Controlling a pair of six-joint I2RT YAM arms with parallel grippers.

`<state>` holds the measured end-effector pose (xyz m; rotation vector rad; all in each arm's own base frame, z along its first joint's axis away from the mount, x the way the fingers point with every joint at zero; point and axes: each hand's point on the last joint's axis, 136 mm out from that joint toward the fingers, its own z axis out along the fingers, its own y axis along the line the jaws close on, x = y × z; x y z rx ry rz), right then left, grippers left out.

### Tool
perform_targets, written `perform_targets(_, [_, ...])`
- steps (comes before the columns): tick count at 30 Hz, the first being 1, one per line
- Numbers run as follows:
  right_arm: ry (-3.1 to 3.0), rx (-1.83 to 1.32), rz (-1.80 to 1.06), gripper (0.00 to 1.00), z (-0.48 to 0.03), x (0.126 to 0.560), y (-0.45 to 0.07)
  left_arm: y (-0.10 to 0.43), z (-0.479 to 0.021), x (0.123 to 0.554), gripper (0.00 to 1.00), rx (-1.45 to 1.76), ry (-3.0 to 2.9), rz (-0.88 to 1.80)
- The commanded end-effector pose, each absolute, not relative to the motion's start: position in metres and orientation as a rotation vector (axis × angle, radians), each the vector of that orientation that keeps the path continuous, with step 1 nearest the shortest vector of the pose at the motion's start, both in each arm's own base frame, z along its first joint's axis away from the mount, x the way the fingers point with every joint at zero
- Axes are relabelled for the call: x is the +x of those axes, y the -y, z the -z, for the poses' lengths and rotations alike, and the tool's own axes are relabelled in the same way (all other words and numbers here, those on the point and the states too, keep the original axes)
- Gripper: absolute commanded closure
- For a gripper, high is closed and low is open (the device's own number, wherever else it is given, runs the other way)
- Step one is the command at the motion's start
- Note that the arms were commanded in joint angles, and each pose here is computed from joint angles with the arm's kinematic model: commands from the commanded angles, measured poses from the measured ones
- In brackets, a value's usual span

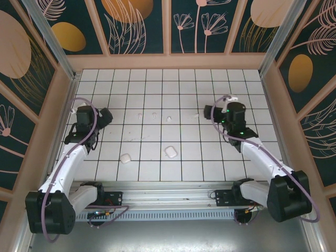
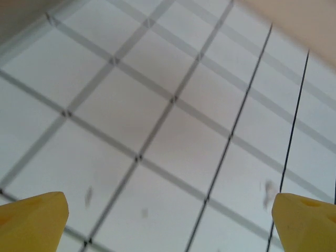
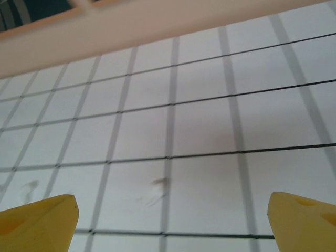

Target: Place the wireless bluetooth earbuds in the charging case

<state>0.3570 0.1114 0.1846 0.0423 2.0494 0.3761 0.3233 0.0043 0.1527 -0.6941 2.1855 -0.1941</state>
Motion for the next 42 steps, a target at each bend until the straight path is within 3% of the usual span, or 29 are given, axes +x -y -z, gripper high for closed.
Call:
perform_targets(1, [-2.141, 0.007, -0.434, 0.07, -0.171, 0.344, -0.149, 0.05, -0.093, 0.27, 0.01, -0.704, -2.533, 0.371])
perform_targets(6, [-2.235, -0.055, -0.531, 0.07, -0.145, 0.325, -0.208, 0.088, -0.068, 0.236, 0.02, -0.627, -2.649, 0.325])
perform_targets(13, [-2.354, -0.201, -0.462, 0.06, -0.116, 0.304, -0.251, 0.09, -0.062, 0.209, 0.01, -0.542, -2.674, 0.197])
perform_targets(15, [-2.374, -0.244, -0.43, 0.05, -0.11, 0.298, -0.26, 0.092, -0.056, 0.202, 0.06, -0.563, -2.687, 0.228])
perform_targets(23, [-2.423, -0.288, -0.441, 0.03, -0.094, 0.291, -0.28, 0.103, -0.043, 0.19, 0.23, -0.603, -2.735, 0.271])
perform_targets(33, [-2.455, -0.291, -0.439, 0.03, -0.085, 0.291, -0.286, 0.113, -0.022, 0.185, 0.26, -0.585, -2.804, 0.244])
perform_targets(42, [-2.456, -0.272, -0.427, 0.02, -0.085, 0.292, -0.281, 0.116, -0.009, 0.185, 0.4, -0.55, -2.832, 0.241])
